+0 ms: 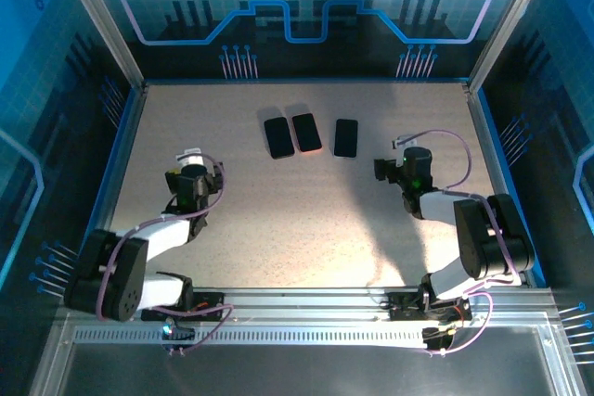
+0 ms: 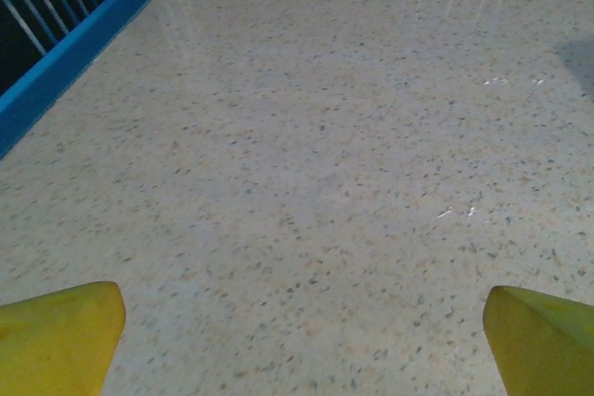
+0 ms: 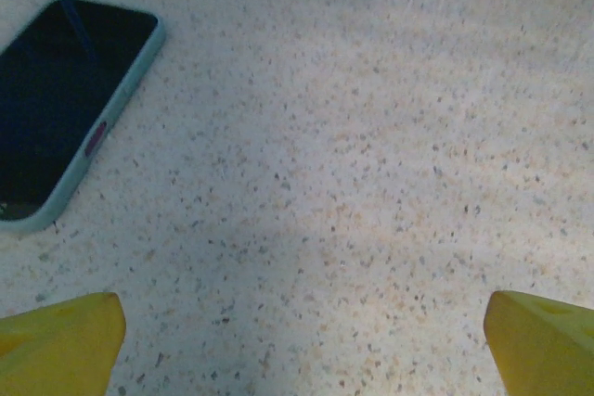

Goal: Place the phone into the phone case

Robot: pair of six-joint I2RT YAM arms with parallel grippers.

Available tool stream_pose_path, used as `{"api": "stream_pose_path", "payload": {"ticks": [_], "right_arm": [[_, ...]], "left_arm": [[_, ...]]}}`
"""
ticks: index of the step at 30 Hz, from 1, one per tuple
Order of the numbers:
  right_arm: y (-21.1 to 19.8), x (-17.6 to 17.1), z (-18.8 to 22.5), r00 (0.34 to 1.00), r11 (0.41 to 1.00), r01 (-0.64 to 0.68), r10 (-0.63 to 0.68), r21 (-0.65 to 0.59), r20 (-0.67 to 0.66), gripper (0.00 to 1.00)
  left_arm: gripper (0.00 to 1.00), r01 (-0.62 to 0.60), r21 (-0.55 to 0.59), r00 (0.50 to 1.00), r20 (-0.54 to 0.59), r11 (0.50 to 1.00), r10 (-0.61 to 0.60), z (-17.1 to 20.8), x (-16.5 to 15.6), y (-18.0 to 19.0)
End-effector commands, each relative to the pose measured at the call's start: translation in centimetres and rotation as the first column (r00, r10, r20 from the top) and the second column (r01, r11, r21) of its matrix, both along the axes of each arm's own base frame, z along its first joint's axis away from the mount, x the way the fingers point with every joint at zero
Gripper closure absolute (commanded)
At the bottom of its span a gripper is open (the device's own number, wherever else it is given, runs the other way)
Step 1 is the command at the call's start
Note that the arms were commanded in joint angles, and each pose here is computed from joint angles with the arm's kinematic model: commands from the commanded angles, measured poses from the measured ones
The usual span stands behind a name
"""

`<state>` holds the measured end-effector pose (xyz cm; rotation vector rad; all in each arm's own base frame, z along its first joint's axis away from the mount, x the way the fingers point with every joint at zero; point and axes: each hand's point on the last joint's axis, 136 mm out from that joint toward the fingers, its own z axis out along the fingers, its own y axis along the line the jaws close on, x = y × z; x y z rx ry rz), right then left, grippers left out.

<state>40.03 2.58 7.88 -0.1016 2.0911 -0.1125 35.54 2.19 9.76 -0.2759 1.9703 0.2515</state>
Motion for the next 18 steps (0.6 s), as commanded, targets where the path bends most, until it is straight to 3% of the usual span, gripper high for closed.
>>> {"api": "stream_pose_path", "payload": {"ticks": [1,4,10,18], "right_arm": [[-0.5,0.3,2.7,0.988,1.000,-0.010,0.006,0.024,0.153,0.00],[-0.5,-0.2,2.2,0.976,0.998,-0.046,0.034,0.052,0.216,0.00],[0.3,-0.1,2.0,0.977,0.991,-0.112,0.097,0.070,0.188,0.00],[0.3,-0.1,1.9,0.979,0.993,-0.099,0.087,0.061,0.182,0.00]], "left_arm": [[0.01,0.087,0.022,0.977,0.195,0.996,-0.090,2.9,2.3,-0.9],[0.01,0.153,0.027,0.975,0.157,0.988,-0.155,1.5,3.5,-1.9],[0.01,0.260,-0.056,0.960,0.121,0.964,-0.252,-0.1,3.7,-2.8],[0.01,0.231,-0.073,0.968,0.118,0.970,-0.222,-0.1,4.2,-2.0]]}}
